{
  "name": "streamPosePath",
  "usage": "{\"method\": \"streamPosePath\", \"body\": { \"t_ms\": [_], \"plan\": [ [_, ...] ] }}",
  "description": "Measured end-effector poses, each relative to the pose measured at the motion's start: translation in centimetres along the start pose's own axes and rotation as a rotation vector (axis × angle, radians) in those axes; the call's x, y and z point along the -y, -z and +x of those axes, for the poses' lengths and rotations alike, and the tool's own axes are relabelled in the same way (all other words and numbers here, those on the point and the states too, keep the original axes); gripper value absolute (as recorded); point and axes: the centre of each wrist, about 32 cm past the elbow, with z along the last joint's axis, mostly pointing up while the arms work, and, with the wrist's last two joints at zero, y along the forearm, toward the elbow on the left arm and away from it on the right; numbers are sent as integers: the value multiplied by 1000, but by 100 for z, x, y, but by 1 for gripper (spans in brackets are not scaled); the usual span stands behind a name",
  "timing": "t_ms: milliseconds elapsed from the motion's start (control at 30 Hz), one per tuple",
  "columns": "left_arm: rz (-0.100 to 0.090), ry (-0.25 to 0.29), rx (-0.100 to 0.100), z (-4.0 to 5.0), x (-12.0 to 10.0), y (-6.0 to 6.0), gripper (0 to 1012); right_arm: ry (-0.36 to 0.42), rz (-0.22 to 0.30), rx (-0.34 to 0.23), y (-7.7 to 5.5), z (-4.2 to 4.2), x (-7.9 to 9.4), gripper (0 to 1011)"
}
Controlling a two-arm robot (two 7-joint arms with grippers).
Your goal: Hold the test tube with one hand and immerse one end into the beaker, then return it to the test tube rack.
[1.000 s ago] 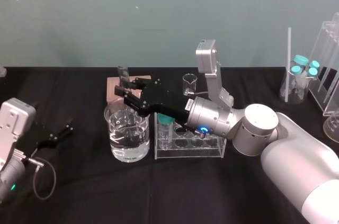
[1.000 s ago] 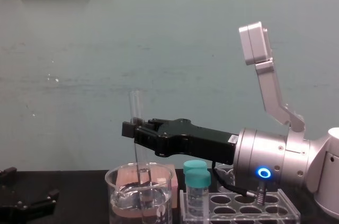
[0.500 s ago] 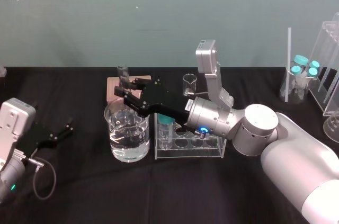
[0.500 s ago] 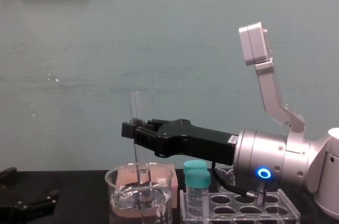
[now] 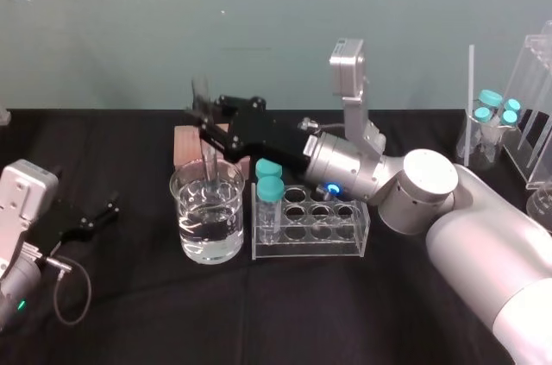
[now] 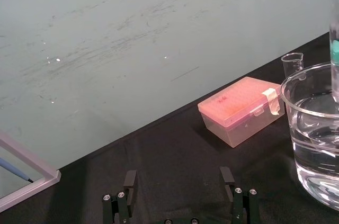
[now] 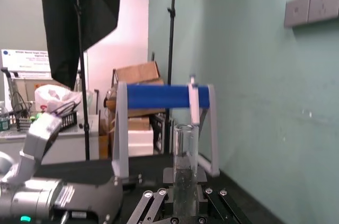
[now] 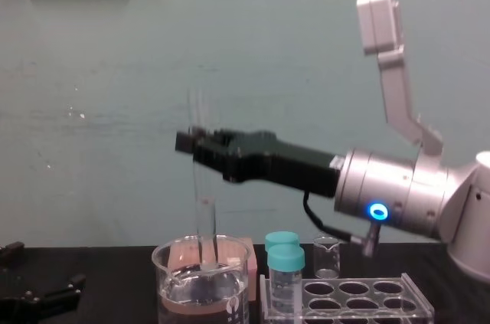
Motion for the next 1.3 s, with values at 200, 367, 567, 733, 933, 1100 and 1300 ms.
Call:
{"method": "streamPosePath", "body": {
  "t_ms": [200,367,567,733,933,1100,1300],
  "plan": [
    [0,0,0,0,0,0,1000,-10,61,43,-195,23,-24,241],
    [0,0,0,0,0,0,1000,-19,108,67,-340,6,-4,241],
    [0,0,0,0,0,0,1000,3,158,101,-530,-38,104,241],
    [0,0,0,0,0,0,1000,73,180,134,-661,-71,322,241],
    [0,0,0,0,0,0,1000,181,157,159,-711,-130,639,241],
    [0,0,0,0,0,0,1000,263,128,170,-698,-209,885,241],
    [0,0,0,0,0,0,1000,359,94,157,-590,-332,1152,241]
  ]
}}
